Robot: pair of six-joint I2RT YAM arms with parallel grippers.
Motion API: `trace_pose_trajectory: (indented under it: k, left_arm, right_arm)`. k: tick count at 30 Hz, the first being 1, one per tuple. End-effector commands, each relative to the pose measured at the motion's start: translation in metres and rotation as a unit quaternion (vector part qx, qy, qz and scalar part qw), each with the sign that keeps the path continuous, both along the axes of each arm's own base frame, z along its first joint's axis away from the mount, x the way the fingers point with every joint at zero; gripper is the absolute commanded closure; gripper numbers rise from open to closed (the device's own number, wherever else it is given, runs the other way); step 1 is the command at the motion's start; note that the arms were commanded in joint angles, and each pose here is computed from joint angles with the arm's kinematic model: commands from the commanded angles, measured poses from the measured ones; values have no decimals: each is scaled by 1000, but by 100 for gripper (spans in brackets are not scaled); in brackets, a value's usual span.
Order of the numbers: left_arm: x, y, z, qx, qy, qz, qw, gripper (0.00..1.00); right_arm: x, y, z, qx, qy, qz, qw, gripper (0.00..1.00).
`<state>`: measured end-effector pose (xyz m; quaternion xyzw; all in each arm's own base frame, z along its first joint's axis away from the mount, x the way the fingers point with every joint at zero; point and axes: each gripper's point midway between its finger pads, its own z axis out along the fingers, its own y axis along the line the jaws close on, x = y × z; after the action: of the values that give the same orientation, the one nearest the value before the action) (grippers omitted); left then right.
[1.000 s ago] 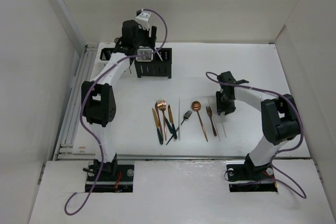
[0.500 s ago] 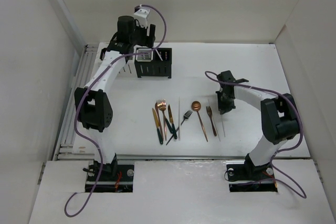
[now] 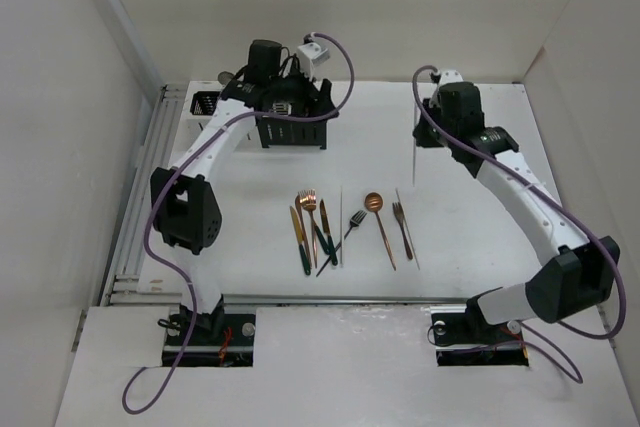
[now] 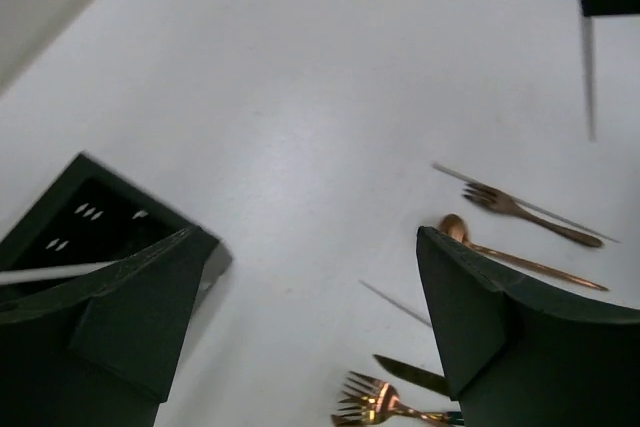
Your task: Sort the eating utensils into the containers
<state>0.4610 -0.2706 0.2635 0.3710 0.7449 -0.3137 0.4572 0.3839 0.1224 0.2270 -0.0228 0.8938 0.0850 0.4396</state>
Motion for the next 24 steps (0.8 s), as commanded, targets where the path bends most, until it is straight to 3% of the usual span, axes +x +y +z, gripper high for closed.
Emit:
trace_pose_trajectory:
  k: [1,5,13,19,20,24]
  left_arm:
    - [-60,-32,60,-56,-33,-131,989,16]
    - [-83,-52,70,-86,-18,-179,980,11]
    - [-94,-62,87,-126,-6,-205,971,10]
    - [-94,-63,85,-130,3,-202,971,13]
    - [-91,-63,83,-130,7,-195,972,17]
    - [-79,-58,95,-163,14,-172,971,62]
  right_arm:
    - [15,62,97,91,-149,77,982,100]
    - [16,110,160,152,-231,127,952,100]
    - [14,159,166,171,-234,180,940,100]
    - [12,164,178,180,-250,186,933,100]
    - [10,166,178,182,-249,193,932,100]
    - [8,173,169,189,-235,198,933,100]
